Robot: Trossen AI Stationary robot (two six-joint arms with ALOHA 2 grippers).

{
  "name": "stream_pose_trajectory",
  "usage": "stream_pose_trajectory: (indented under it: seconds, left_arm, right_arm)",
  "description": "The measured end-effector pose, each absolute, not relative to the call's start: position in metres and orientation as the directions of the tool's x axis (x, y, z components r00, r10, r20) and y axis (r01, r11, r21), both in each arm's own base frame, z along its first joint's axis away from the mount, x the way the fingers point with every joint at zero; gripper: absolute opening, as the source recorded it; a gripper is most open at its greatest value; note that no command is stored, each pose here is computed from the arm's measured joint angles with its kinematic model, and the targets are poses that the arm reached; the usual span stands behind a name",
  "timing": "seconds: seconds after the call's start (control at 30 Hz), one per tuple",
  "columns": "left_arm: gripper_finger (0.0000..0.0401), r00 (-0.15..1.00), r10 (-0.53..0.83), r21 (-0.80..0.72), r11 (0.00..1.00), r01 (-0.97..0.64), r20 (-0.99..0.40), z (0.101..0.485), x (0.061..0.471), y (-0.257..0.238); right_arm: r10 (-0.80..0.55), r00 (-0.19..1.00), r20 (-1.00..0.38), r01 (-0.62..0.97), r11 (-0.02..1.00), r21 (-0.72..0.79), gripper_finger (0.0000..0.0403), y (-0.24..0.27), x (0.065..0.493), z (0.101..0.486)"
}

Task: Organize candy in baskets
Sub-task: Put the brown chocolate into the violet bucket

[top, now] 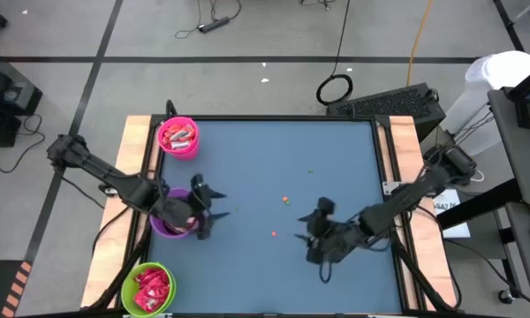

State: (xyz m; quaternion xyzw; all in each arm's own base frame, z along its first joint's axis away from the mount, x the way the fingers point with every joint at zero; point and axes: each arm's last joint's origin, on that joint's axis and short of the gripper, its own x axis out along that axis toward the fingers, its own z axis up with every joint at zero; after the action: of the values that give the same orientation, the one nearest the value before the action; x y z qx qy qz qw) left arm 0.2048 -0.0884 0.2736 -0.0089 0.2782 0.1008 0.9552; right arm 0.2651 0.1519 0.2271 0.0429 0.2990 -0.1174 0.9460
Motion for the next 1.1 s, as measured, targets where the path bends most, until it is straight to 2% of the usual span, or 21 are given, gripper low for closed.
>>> stream_pose_trajectory:
  seconds: [0.1,0.23,0.3,0.43,0.53,0.7,0.8,0.9,1.0,1.1]
  left_arm:
    - [0.0254,0.909,0.102,-0.023,0.992,-0.122,-0.404,0.26,0.212,-0.093]
    - [0.0254,0.972,0.004,-0.099,0.995,-0.028,-0.234,0.241,0.212,-0.096]
    - [0.0254,0.986,-0.007,-0.133,0.991,-0.015,-0.165,0.233,0.213,-0.096]
    - [0.0254,0.99,0.004,-0.099,0.995,-0.018,-0.142,0.219,0.218,-0.097]
    - [0.0254,0.988,0.007,-0.088,0.996,-0.02,-0.152,0.212,0.224,-0.099]
    - [0.0254,0.992,0.003,-0.08,0.997,-0.013,-0.129,0.215,0.229,-0.102]
    - [0.0254,0.991,0.0,-0.077,0.997,-0.01,-0.135,0.214,0.229,-0.103]
    - [0.0254,0.991,-0.005,-0.078,0.997,-0.006,-0.135,0.215,0.228,-0.104]
    - [0.0254,0.991,-0.007,-0.078,0.997,-0.004,-0.135,0.214,0.228,-0.104]
    - [0.0254,0.991,-0.008,-0.079,0.997,-0.003,-0.134,0.215,0.228,-0.104]
  right_arm:
    - [-0.186,0.693,-0.697,0.337,0.938,0.084,0.0215,0.137,0.241,0.235]
    - [-0.14,0.455,-0.879,0.472,0.876,0.104,0.0215,0.122,0.21,0.234]
    - [-0.123,0.3,-0.946,0.541,0.839,0.062,0.0215,0.116,0.196,0.231]
    - [-0.113,0.003,-0.994,0.636,0.767,-0.085,0.0215,0.109,0.172,0.228]
    - [-0.135,-0.146,-0.98,0.66,0.725,-0.198,0.0215,0.105,0.162,0.226]
    - [-0.137,-0.26,-0.956,0.67,0.687,-0.281,0.0215,0.099,0.15,0.208]
    - [-0.085,-0.342,-0.936,0.683,0.662,-0.31,0.0215,0.096,0.141,0.19]
    - [-0.044,-0.363,-0.931,0.698,0.649,-0.302,0.0215,0.094,0.136,0.174]
    - [-0.063,-0.354,-0.933,0.72,0.618,-0.315,0.0215,0.094,0.14,0.174]
    - [-0.046,-0.375,-0.926,0.771,0.538,-0.339,0.0215,0.092,0.142,0.172]
